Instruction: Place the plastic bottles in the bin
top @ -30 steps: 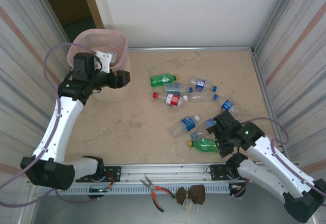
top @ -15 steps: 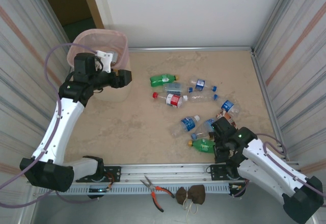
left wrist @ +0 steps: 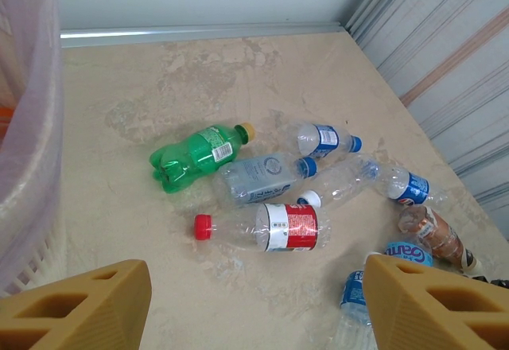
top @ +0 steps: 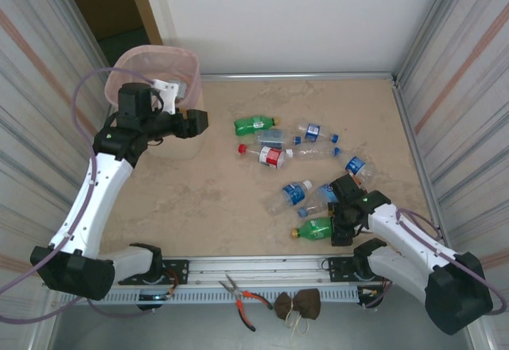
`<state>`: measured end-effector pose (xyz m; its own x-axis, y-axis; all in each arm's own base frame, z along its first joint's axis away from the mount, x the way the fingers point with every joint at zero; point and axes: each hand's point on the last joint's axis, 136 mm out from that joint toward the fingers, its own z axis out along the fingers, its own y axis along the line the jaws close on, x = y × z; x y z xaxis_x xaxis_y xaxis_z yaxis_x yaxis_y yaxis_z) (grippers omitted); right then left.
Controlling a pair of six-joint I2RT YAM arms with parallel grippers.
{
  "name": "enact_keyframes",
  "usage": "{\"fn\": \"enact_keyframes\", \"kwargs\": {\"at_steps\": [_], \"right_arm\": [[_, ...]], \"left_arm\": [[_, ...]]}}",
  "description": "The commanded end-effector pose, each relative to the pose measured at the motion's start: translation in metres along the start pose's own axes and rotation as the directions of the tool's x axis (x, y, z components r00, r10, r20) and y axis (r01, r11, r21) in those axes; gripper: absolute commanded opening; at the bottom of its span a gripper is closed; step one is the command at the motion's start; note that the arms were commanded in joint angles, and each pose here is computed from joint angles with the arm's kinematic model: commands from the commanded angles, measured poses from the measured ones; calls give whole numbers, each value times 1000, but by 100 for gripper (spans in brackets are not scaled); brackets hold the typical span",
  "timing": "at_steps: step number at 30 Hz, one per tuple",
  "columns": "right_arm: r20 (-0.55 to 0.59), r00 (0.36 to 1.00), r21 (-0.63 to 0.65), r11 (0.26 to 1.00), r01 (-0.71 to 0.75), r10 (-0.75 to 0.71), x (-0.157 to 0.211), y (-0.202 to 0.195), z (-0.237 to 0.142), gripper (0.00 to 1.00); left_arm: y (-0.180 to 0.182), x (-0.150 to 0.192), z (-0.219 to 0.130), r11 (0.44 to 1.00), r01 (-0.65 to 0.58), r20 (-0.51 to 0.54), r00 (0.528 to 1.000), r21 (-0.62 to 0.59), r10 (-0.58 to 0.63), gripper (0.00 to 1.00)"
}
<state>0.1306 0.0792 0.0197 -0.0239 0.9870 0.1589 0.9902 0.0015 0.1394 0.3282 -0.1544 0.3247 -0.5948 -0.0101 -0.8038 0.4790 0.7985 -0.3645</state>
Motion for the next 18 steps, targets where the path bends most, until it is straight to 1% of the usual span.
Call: {"fn": "enact_keyframes", "kwargs": {"at_steps": [1,4,9,13,16,18], "right_arm": [[2,1000,11,1000,16,-16,-3,-3,4,73],[4,1000,8,1000,17,-17,-5,-4,3,66],[37,999,-22,999,26,-25,-13,-6,-8,62],[90,994,-65,996,63,-57,-22,-3,-30,60],[138,986,-104,988,113,-98,-28,3,-51,58],[170,975,-146,974,171,-146,-30,13,-68,56]], "left_arm": [[-12,-15,-9,1000,-18,48,999,24,17,71],[-14,-14,-8,1000,-18,45,999,26,16,71],[-17,-14,-6,999,-20,41,999,32,19,71],[-21,-17,-5,999,-26,43,999,37,24,71],[-25,-19,-6,999,-26,50,998,47,24,71],[-29,-22,-7,997,-25,61,998,67,21,71]]}}
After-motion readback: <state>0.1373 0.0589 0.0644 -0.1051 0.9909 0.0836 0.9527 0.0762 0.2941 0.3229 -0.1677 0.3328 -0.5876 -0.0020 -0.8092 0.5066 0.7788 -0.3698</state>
